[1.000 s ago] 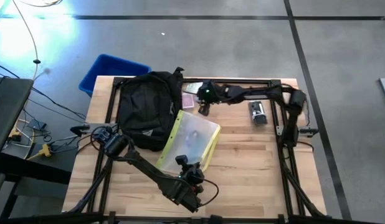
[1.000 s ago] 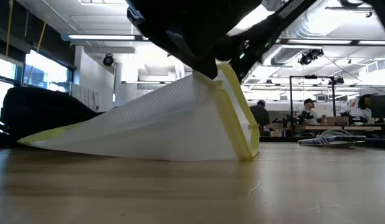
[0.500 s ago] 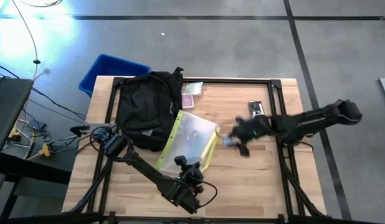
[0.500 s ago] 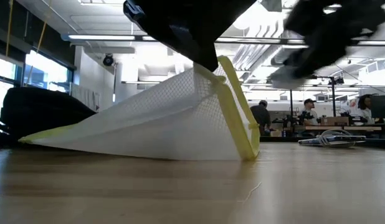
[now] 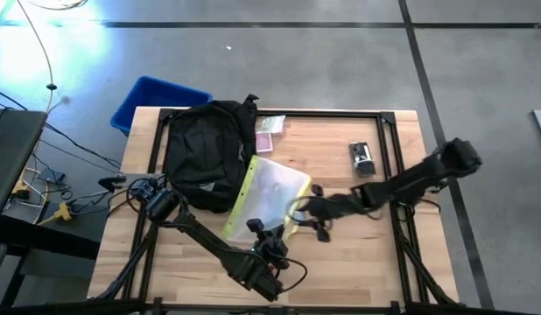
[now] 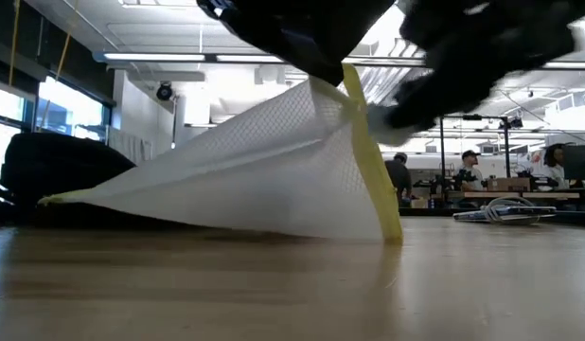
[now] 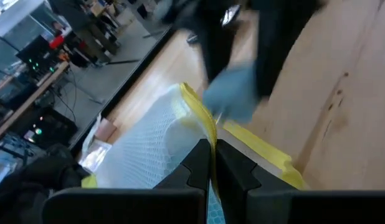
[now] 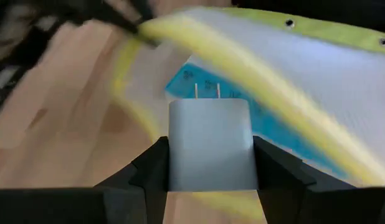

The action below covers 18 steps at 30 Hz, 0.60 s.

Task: Unpack backpack
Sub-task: Put the blue charger adapter into the yellow zip bag

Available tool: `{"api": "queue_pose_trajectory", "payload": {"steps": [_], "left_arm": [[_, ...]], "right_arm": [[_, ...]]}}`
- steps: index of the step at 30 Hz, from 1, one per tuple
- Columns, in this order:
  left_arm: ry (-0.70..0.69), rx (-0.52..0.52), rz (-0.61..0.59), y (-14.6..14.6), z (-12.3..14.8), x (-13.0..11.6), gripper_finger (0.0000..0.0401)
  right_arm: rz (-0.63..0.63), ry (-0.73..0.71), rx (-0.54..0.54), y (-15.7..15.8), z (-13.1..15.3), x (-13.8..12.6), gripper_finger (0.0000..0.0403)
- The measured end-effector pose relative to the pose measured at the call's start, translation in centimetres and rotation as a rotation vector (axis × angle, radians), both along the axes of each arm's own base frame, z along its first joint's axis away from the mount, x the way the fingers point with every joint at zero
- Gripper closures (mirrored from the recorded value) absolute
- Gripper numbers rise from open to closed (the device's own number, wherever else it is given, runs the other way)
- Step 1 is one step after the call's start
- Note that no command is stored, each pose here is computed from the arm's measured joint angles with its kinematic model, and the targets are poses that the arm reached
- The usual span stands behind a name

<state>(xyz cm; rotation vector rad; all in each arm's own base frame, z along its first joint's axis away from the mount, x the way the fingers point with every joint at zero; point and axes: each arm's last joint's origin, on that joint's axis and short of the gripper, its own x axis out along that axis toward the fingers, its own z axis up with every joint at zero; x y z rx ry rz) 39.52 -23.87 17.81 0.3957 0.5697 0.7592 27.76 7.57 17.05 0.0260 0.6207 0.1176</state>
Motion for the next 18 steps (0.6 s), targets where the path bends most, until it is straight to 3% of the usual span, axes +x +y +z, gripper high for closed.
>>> {"api": "queue_pose_trajectory", "payload": {"steps": [5, 11, 13, 18], "left_arm": [[0.007, 0.010, -0.038, -0.7, 0.1, 0.1, 0.0401], [0.019, 0.008, -0.062, -1.3, 0.1, -0.1, 0.0401], [0.026, 0.006, -0.062, -1.3, -0.1, -0.1, 0.0401], [0.023, -0.005, -0.058, -1.2, -0.2, -0.1, 0.0401]], "right_arm": [[0.033, 0.038, 0.039, -1.9, -0.9, 5.5, 0.0236], [0.061, 0.065, -0.027, -2.5, -2.1, 10.0, 0.0236], [0.088, 0.096, -0.026, -2.6, -2.5, 10.6, 0.0205], [0.085, 0.126, 0.017, -3.1, -2.4, 10.9, 0.0068]]}}
